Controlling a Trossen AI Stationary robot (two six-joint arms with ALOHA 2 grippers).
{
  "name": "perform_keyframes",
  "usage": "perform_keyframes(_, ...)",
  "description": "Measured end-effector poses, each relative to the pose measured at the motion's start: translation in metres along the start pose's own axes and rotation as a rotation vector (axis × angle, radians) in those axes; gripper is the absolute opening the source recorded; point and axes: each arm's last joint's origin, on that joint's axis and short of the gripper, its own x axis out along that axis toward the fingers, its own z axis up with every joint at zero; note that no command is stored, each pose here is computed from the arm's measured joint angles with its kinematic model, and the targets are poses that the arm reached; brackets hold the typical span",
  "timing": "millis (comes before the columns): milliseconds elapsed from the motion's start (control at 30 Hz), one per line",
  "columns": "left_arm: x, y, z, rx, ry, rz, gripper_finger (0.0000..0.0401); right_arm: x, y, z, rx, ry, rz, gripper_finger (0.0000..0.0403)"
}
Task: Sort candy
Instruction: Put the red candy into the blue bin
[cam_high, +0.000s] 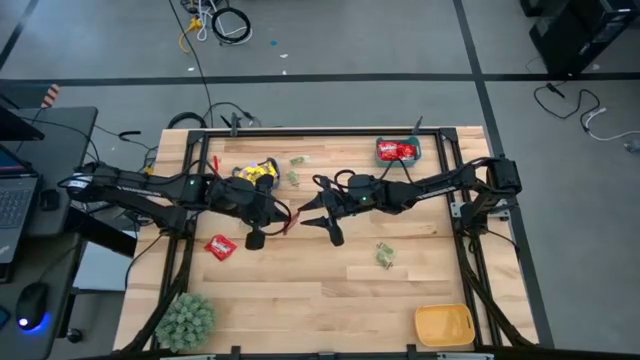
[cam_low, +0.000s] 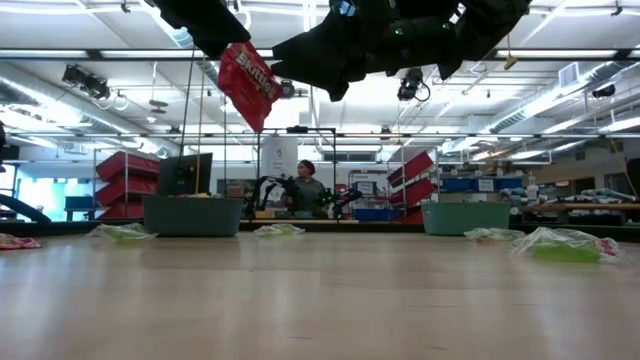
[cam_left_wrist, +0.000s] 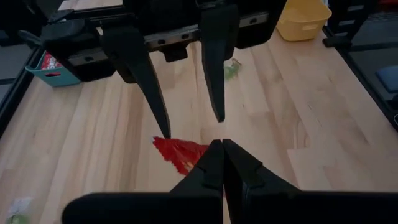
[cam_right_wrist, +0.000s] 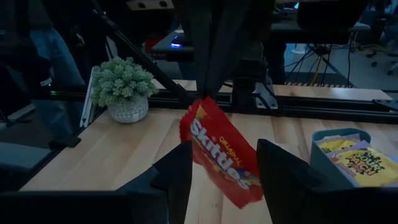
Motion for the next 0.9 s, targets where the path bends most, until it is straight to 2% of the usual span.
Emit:
perform_keyframes(333, 0.004, -0.001, -0.002, 0.001, 0.018, -0.019, 0.0, 0.002, -0.001, 0.013, -0.039, -0.014, -0.001, 0.0164)
perform_keyframes(533, 0.008, -0.001, -0.002, 0.016, 0.03, -0.02, 0.0, 0.007, 0.001, 0.02, -0.057, 0.132, 0.022, 0.0164)
perform_keyframes(667, 0.008, 0.001, -0.001, 0.016, 0.012, -0.005, 0.0, 0.007, 0.003, 0.021, -0.048, 0.181, 0.059, 0.0159)
perform_keyframes(767, 0.008, 0.003, 0.0, 0.011, 0.004, 0.004, 0.0, 0.007, 0.003, 0.021, -0.03, 0.212, 0.061, 0.0139)
perform_keyframes(900, 0.008, 0.007, 0.002, 0.003, -0.013, 0.017, 0.0, 0.007, 0.002, 0.021, -0.025, 0.238, 0.06, 0.0081)
